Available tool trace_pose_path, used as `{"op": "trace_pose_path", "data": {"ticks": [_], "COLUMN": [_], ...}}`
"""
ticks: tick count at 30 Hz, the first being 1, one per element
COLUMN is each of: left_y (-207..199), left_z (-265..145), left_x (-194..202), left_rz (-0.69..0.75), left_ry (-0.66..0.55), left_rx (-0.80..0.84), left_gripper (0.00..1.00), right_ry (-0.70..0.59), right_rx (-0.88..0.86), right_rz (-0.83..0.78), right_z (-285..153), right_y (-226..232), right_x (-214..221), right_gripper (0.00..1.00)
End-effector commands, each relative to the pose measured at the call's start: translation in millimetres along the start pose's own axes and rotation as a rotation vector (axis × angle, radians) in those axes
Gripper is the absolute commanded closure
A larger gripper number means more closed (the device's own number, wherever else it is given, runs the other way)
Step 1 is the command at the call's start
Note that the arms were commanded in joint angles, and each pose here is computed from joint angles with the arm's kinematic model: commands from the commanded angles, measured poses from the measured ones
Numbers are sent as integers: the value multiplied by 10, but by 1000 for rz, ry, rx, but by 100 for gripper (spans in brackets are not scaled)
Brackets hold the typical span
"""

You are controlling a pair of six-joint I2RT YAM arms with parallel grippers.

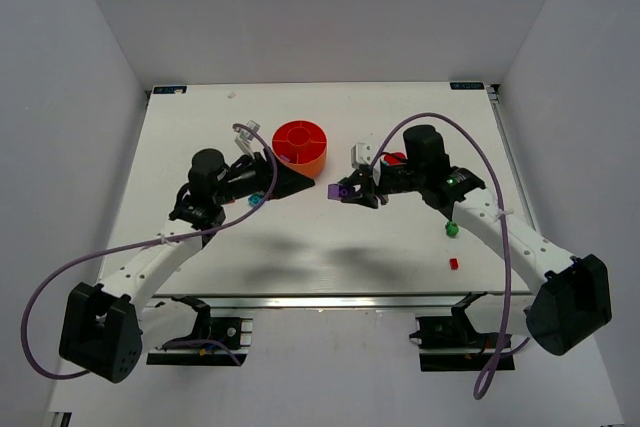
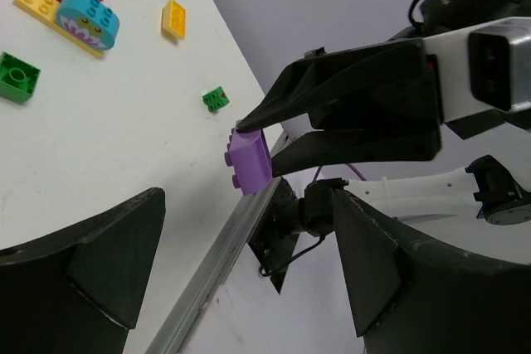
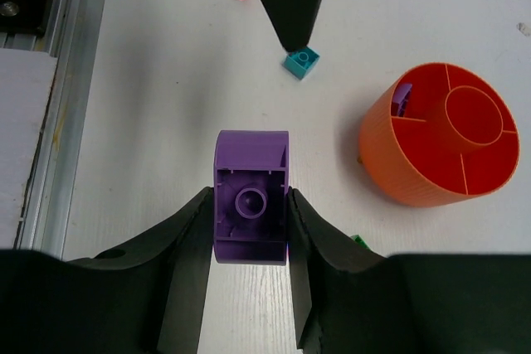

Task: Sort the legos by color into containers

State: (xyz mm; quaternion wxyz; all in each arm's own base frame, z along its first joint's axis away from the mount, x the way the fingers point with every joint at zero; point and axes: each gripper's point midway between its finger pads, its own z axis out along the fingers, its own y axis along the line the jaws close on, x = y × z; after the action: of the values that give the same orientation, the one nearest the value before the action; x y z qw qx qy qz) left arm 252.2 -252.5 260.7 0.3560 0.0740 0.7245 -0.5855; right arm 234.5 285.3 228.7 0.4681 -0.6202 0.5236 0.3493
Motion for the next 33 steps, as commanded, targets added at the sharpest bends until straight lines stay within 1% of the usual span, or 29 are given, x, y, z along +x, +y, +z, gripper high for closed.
{"op": "trace_pose_path", "data": {"ticks": [1, 4, 5, 8, 11, 16, 17, 21, 25, 26, 28, 29, 31, 32, 33], "left_y": [-93, -110, -118, -107, -80, -104, -113, -116, -122, -122, -131, -132, -170, -158, -130], "left_z": [111, 203, 233, 306, 357, 414, 432, 455, 501, 508, 521, 524, 515, 519, 506], "left_x": [-43, 9, -22, 26, 107, 172, 205, 218, 235, 226, 183, 159, 95, 45, 39], "left_rz": [-6, -8, 0, 7, 0, -2, -4, -3, -5, -4, 3, 14, 32, 55, 58], "left_ry": [0, 18, 7, 25, 48, 75, 86, 89, 98, 96, 84, 75, 57, 39, 39], "left_rx": [-5, -8, -16, -33, -36, -20, -17, -19, -12, -12, -16, -20, -26, -41, -66], "left_gripper": [9, 9, 9, 11, 20, 37, 39, 41, 59, 69, 75, 81, 85, 87, 89], "right_ry": [-30, -21, -25, -25, -16, -7, -6, -9, -15, -14, -16, -12, -10, -4, -1], "right_rx": [8, 5, -6, 1, 27, 61, 66, 76, 72, 75, 78, 79, 94, 96, 115], "right_rz": [-56, -60, -61, -58, -59, -52, -49, -46, -39, -37, -40, -36, -40, -38, -42], "right_z": [58, 136, 172, 204, 206, 205, 204, 194, 203, 199, 183, 183, 151, 156, 127], "right_y": [-45, -30, 11, 16, -30, -76, -85, -94, -86, -88, -83, -82, -91, -77, -96], "right_x": [-298, -323, -359, -380, -364, -322, -323, -334, -335, -327, -341, -319, -321, -290, -285], "right_gripper": [100, 100, 100, 100, 100, 100, 100, 100, 100, 100, 100, 85, 67, 52, 45]}}
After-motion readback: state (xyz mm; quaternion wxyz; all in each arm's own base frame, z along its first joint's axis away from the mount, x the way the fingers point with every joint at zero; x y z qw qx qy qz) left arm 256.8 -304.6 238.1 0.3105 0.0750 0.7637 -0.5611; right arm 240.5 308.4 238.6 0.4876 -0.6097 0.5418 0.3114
